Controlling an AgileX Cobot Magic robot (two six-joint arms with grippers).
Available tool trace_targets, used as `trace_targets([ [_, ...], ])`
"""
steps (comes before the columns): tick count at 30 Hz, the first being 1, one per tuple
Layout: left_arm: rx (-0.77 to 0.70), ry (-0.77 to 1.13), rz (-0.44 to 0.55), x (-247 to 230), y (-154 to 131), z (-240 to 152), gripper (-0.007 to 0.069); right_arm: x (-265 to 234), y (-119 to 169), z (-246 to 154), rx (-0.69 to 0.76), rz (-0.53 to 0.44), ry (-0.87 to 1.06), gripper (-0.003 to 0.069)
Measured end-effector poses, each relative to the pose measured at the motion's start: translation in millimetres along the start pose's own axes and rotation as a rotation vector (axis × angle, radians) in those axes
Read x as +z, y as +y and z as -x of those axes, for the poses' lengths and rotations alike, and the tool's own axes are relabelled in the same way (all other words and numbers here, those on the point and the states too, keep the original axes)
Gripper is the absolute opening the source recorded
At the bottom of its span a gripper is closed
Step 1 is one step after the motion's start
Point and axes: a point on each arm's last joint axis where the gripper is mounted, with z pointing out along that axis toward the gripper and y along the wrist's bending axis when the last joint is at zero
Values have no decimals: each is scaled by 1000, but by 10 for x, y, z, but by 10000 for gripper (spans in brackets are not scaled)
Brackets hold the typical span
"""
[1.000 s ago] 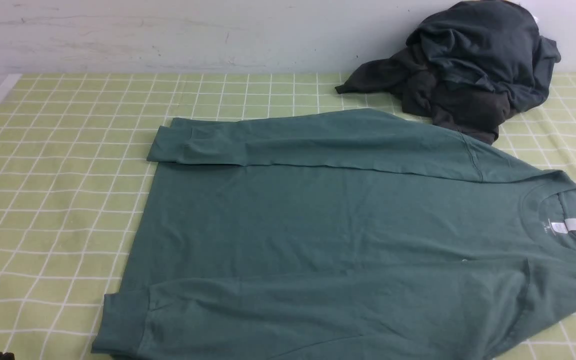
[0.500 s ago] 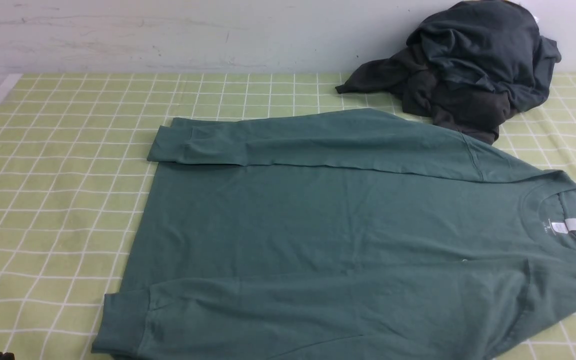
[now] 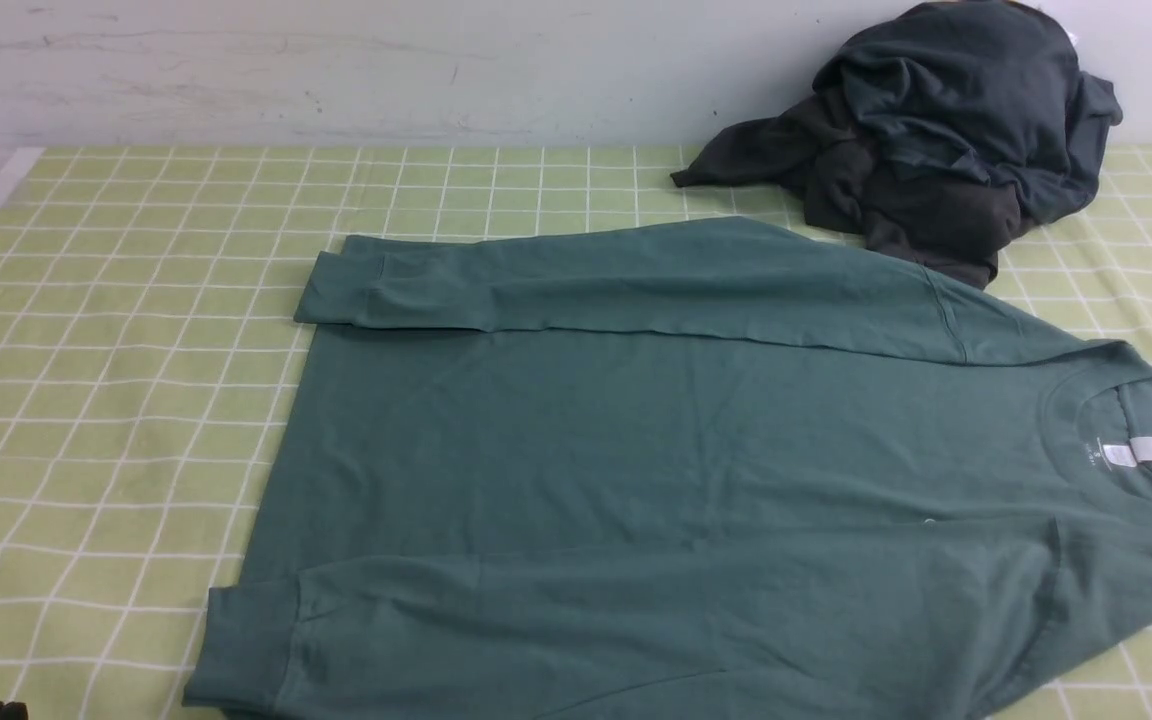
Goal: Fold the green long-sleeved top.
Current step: Use the left arm to clamp the cuff closest to it
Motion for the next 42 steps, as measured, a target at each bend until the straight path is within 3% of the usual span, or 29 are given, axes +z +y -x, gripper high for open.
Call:
trace_targets([
  [6,0,-157,43,-7,39,131,-3,-2,13,97,0,16,-121,-14],
  [16,-151,-719,169,-231,187,571,-3,-285,82,644,19,110,-809,-14],
  [23,-367,-889,111,-339,224,674,-3,-336,88,691,88,154,-881,-14],
  [26,-356,-819,36,-421,162,1023,-3,-368,113,789,46,157,-865,-14],
  [30,-271,-576,23,-406,127,1630,-3,-437,170,1129,-51,158,-816,-14],
  [31,-268,-563,25,-376,129,1630,-3,-424,172,1148,-57,156,-802,-14],
  [35,-244,-202,44,62,164,2033,-3,-158,137,1397,-183,52,-456,-14],
  [39,-254,141,41,615,168,1861,-3,255,35,1288,-123,-52,-44,-14],
  [42,-226,451,-19,973,84,1556,-3,503,58,1076,-68,-60,290,-14],
])
